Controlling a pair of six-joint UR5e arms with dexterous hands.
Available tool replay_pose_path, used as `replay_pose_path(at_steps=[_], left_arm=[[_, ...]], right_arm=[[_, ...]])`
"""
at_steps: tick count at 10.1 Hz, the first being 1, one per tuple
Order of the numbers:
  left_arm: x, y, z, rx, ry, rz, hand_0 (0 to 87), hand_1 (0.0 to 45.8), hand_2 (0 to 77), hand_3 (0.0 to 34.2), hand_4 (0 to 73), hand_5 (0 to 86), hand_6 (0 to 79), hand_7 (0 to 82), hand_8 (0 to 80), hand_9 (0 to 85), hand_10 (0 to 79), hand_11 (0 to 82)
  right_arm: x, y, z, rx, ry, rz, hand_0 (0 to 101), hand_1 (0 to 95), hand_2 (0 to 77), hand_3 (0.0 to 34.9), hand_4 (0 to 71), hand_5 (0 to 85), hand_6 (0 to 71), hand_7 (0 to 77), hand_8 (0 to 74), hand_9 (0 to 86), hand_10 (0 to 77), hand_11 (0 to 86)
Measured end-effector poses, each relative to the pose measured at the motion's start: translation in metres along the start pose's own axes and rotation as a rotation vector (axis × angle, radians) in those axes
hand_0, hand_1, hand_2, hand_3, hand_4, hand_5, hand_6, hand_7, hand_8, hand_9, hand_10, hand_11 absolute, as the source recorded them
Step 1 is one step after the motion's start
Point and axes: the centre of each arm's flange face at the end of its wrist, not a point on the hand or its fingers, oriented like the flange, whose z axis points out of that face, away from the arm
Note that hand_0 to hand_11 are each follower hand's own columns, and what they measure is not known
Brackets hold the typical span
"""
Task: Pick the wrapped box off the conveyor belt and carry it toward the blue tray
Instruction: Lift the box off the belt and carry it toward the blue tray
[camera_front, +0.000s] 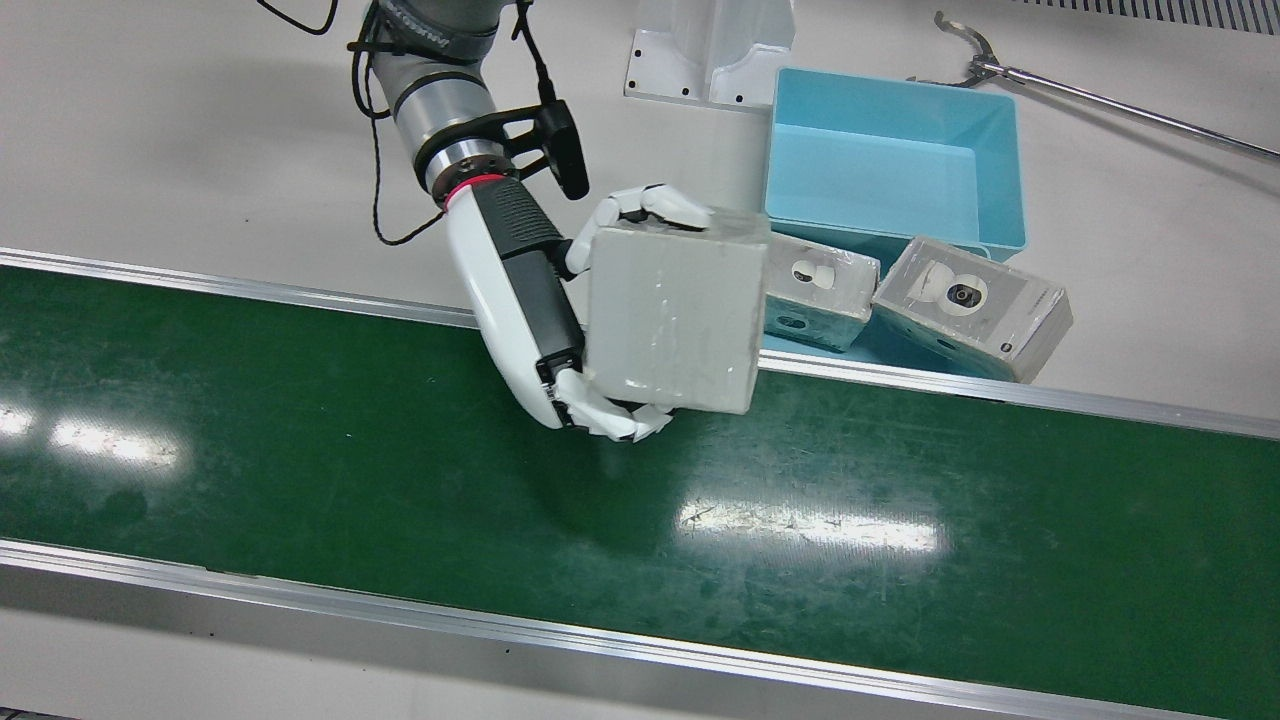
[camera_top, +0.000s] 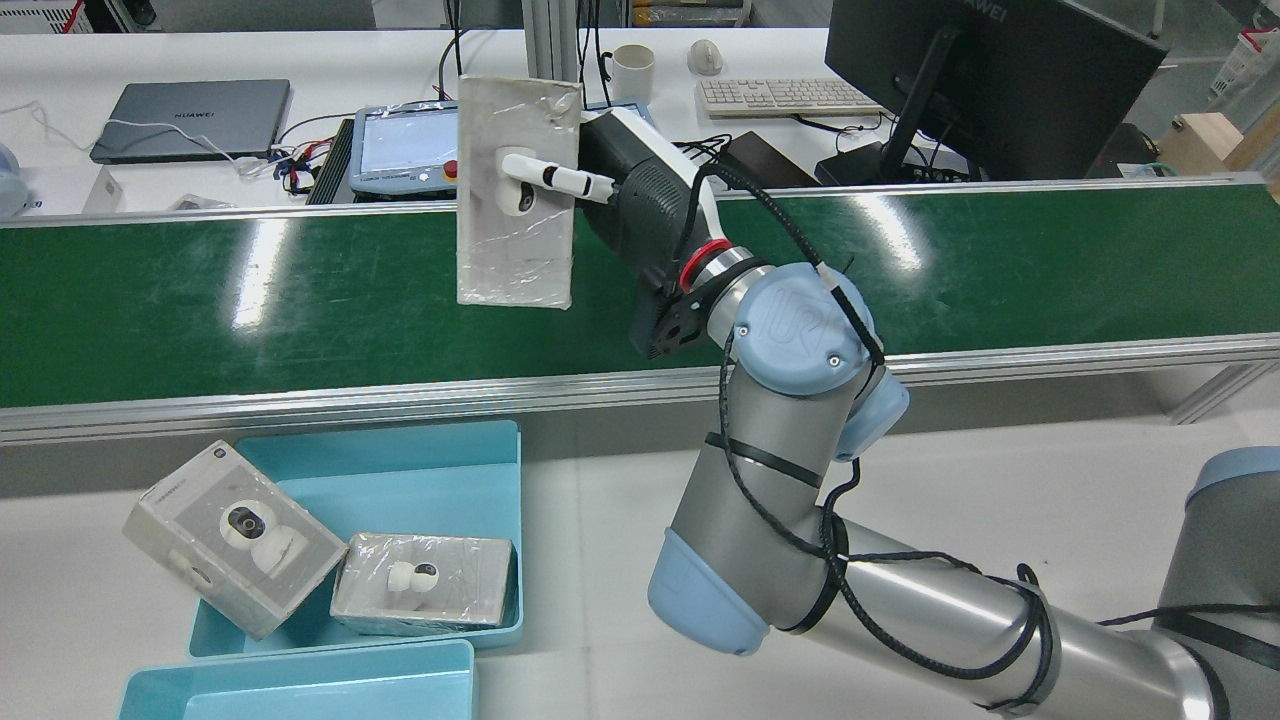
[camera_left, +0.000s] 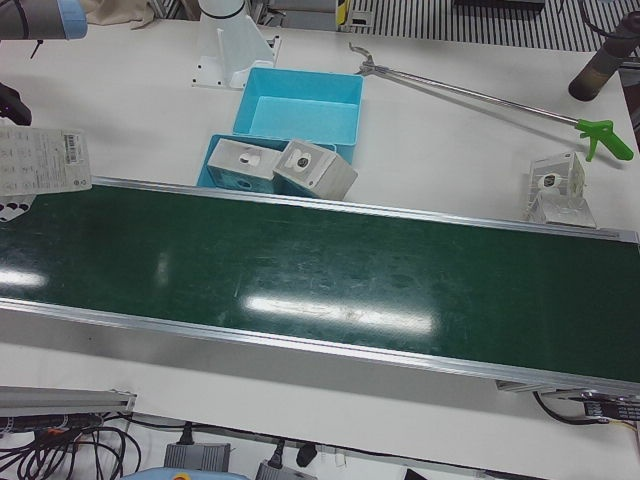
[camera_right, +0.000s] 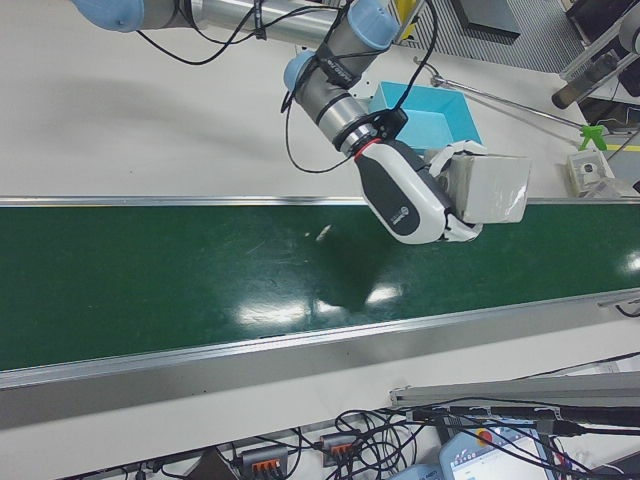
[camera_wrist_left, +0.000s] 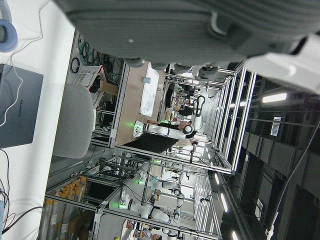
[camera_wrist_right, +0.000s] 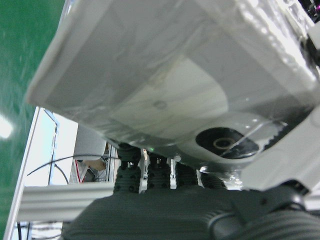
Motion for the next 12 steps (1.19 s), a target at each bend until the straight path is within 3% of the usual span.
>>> replay_pose_path(at_steps=[1,2,4,5,8,9,11,12], left_arm=[[0.000,0.000,0.000,0.000,0.000,0.000,0.0,0.0,1.1,0.0,0.0,1.1,0.5,0.5,0.5,0.5,0.0,0.5],[0.000,0.000,0.000,0.000,0.000,0.000,0.0,0.0,1.1,0.0,0.0,1.1,0.5,0.5,0.5,0.5,0.5,0.5],[0.000,0.000,0.000,0.000,0.000,0.000,0.0,0.0,1.1,0.0,0.0,1.1,0.5,0.5,0.5,0.5,0.5,0.5],[0.000,0.000,0.000,0.000,0.000,0.000,0.0,0.0,0.5,0.0,0.0,1.1,0.5,0.5,0.5,0.5,0.5,0.5],[0.000,0.000,0.000,0.000,0.000,0.000,0.0,0.0,0.5,0.0,0.0,1.1,0.5,0.5,0.5,0.5,0.0,0.5],[0.000,0.000,0.000,0.000,0.000,0.000,0.0,0.0,0.5,0.0,0.0,1.1,0.5,0.5,0.5,0.0,0.5,0.5],[0.000,0.000,0.000,0.000,0.000,0.000,0.0,0.0,0.5,0.0,0.0,1.1,0.5,0.5,0.5,0.5,0.5,0.5],[0.000,0.000,0.000,0.000,0.000,0.000,0.0,0.0,1.1,0.0,0.0,1.1,0.5,0.5,0.5,0.0,0.0,0.5]], right_arm=[[0.027,0.016,-0.001,-0.012,0.030,0.013,45,0.5,44.2,0.0,24.5,70.9,44.2,69.8,69.3,66.5,59.5,70.4],[0.052,0.029,-0.003,-0.022,0.057,0.025,45,0.5,44.2,0.0,24.5,70.9,44.2,69.8,69.3,66.5,59.5,70.4],[0.102,0.052,-0.007,-0.033,0.115,0.050,47,0.5,46.9,0.0,27.3,71.4,48.5,73.6,70.4,76.9,58.9,77.4],[0.128,0.063,-0.008,-0.034,0.147,0.064,47,0.5,46.9,0.0,27.3,71.4,48.5,73.6,70.4,76.9,58.9,77.4],[0.196,0.086,-0.012,-0.025,0.241,0.088,47,0.5,48.5,0.0,30.0,80.2,57.3,77.4,64.9,79.6,56.7,80.2],[0.209,0.088,-0.014,-0.022,0.268,0.090,47,0.5,48.5,0.0,31.1,80.2,57.8,77.4,61.1,79.6,52.4,80.2],[0.221,0.088,-0.016,-0.026,0.308,0.097,47,0.5,48.5,0.0,31.1,80.2,57.8,77.4,61.1,79.6,52.4,80.2],[0.223,0.089,-0.016,-0.029,0.321,0.101,47,0.5,46.9,0.0,32.2,80.2,55.6,77.4,45.8,78.5,26.7,71.4]])
